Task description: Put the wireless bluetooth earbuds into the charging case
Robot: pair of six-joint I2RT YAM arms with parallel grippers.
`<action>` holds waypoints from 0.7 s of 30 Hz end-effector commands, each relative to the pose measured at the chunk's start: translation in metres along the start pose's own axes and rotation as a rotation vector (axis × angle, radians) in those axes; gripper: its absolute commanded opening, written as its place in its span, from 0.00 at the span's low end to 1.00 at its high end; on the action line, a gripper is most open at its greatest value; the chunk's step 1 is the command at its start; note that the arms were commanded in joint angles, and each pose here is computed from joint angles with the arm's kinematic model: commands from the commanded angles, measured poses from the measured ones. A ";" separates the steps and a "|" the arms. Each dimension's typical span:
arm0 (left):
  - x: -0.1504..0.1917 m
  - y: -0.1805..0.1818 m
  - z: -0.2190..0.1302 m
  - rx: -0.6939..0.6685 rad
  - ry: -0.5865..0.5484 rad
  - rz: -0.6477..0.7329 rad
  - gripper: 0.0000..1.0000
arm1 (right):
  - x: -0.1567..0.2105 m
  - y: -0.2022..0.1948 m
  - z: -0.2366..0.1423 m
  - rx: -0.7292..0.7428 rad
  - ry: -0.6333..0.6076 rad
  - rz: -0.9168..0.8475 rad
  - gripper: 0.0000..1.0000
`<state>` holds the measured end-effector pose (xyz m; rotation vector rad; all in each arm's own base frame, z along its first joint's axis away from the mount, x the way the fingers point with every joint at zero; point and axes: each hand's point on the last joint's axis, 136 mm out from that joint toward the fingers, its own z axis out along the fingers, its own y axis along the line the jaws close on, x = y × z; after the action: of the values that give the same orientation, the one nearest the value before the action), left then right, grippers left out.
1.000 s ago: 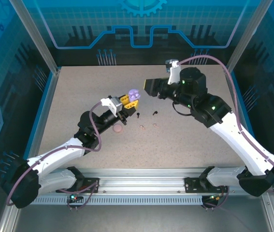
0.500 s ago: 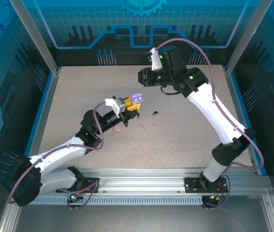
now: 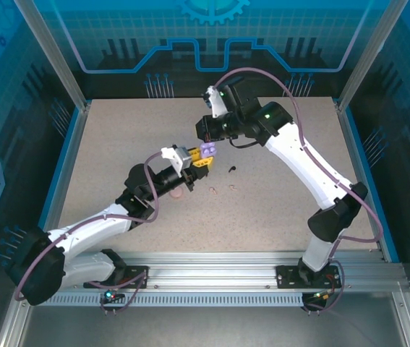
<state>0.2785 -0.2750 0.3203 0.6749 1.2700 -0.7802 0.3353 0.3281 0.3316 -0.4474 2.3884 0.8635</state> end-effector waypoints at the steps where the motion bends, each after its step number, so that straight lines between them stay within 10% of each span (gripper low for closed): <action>1: -0.025 0.003 0.003 -0.016 -0.072 0.010 0.00 | 0.019 0.013 -0.024 -0.034 0.015 -0.009 0.08; 21: -0.017 0.008 0.005 -0.041 -0.051 0.010 0.00 | 0.013 -0.007 -0.088 0.051 -0.208 0.072 0.24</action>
<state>0.2819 -0.2747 0.3161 0.6602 1.2920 -0.7651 0.2895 0.2719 0.3622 -0.2963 2.2963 0.8373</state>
